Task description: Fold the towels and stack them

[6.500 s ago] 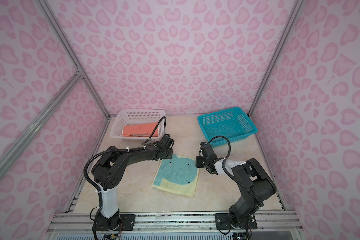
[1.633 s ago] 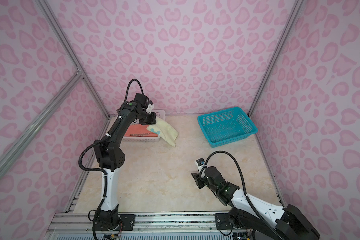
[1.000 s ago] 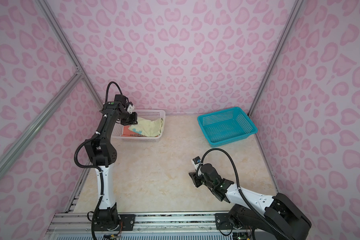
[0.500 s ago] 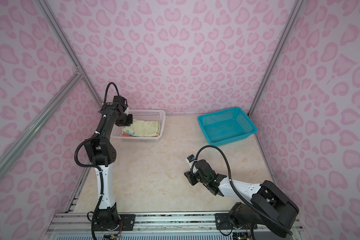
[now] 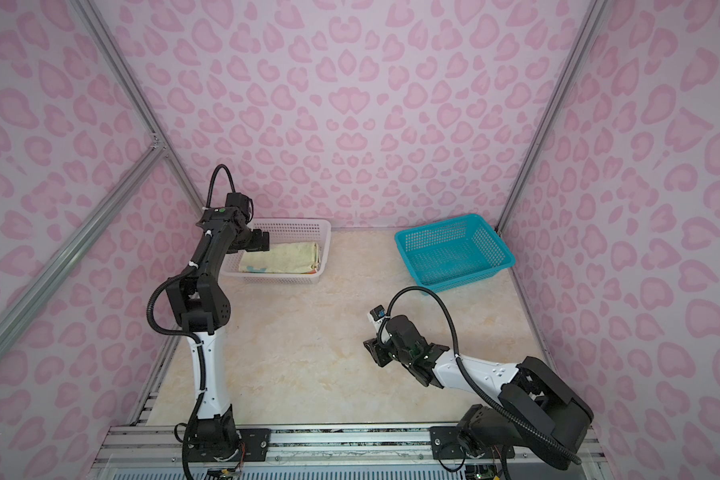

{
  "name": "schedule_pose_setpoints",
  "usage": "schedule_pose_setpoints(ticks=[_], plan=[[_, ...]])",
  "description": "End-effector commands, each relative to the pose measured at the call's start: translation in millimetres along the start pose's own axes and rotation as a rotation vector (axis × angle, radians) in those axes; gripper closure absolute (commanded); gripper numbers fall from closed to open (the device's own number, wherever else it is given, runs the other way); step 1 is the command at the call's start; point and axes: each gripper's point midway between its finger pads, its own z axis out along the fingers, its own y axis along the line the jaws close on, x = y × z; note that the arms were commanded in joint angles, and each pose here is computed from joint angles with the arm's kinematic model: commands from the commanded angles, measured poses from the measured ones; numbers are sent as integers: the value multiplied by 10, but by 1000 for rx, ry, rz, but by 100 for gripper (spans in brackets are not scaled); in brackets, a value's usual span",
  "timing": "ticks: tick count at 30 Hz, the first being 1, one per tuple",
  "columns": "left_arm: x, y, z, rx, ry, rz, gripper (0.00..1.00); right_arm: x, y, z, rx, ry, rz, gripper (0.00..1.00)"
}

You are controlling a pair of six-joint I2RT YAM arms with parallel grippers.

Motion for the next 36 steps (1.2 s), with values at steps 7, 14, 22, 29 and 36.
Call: schedule_pose_setpoints(ticks=[7,14,22,29,36], plan=[[-170,-196,-905,165,-316,-94,2,26,-230,-78,127,46,-12,49],[-66,-215,-1074,182,-350,-93,2,-22,-276,-141,153,37,-18,48],[201,-318,-1121,163,-359,-68,2,-3,-710,-394,354,49,57,47],[841,-494,-1339,184,-505,-44,2,-66,-1241,-786,498,5,159,46],[1423,-253,-1466,129,-687,-88,2,-271,-1761,-1194,707,-116,132,42]])
